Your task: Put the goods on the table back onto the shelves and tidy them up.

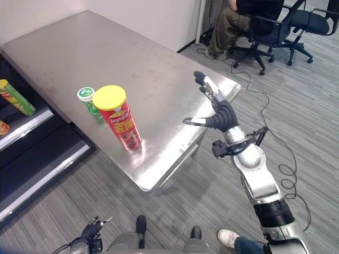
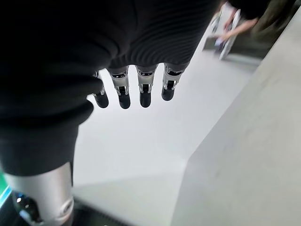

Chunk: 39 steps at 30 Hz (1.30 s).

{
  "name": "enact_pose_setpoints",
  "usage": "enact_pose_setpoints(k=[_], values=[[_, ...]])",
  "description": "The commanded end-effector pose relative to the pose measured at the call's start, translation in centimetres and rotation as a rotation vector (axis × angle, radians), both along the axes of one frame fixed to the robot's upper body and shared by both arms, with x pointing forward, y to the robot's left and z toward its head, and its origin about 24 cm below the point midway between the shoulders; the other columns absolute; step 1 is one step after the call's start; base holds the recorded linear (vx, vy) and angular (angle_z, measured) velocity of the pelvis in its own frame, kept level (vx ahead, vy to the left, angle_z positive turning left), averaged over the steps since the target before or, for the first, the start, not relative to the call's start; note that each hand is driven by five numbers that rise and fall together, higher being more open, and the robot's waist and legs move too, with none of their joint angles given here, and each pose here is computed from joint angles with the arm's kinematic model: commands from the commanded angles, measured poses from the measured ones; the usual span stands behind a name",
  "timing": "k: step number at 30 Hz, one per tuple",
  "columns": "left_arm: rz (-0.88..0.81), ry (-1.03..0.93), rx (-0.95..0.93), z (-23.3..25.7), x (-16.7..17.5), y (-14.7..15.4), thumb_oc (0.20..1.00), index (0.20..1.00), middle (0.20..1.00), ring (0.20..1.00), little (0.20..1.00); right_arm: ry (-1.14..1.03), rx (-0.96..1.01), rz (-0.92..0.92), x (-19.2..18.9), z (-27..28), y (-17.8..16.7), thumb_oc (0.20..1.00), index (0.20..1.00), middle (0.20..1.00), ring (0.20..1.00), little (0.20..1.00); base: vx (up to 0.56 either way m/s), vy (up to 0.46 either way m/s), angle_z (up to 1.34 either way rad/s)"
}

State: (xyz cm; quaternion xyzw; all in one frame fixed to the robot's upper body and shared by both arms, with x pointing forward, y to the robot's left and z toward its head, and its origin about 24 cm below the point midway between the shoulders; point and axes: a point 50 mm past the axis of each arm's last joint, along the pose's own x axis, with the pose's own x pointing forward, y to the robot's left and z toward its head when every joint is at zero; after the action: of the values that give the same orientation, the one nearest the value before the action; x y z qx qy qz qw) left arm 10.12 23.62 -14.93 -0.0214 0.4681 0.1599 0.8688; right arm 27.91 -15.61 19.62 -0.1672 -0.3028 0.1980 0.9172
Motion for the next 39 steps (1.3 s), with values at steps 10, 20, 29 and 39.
enact_pose_setpoints(k=[10,20,29,39], values=[[-0.008,0.005,0.055,0.4,0.2,1.9,1.000,1.000,1.000,1.000,1.000,-0.020,-0.154,0.350,1.3,4.2,5.7,1.000,1.000,1.000,1.000,1.000,0.02,-0.014,0.10],[-0.010,0.004,0.053,0.3,0.2,1.6,1.000,1.000,1.000,1.000,1.000,0.004,-0.224,0.382,1.7,4.0,6.8,1.000,1.000,1.000,1.000,1.000,0.01,-0.009,0.08],[0.008,0.002,0.064,0.4,0.2,1.8,1.000,1.000,1.000,1.000,1.000,-0.156,-0.201,0.334,0.3,6.6,5.6,1.000,1.000,1.000,1.000,1.000,0.00,0.000,0.00],[-0.006,-0.005,0.098,0.6,0.7,1.9,1.000,1.000,1.000,1.000,1.000,-0.536,-0.201,0.097,-2.3,11.4,3.1,1.000,1.000,1.000,1.000,1.000,0.00,0.000,0.00]])
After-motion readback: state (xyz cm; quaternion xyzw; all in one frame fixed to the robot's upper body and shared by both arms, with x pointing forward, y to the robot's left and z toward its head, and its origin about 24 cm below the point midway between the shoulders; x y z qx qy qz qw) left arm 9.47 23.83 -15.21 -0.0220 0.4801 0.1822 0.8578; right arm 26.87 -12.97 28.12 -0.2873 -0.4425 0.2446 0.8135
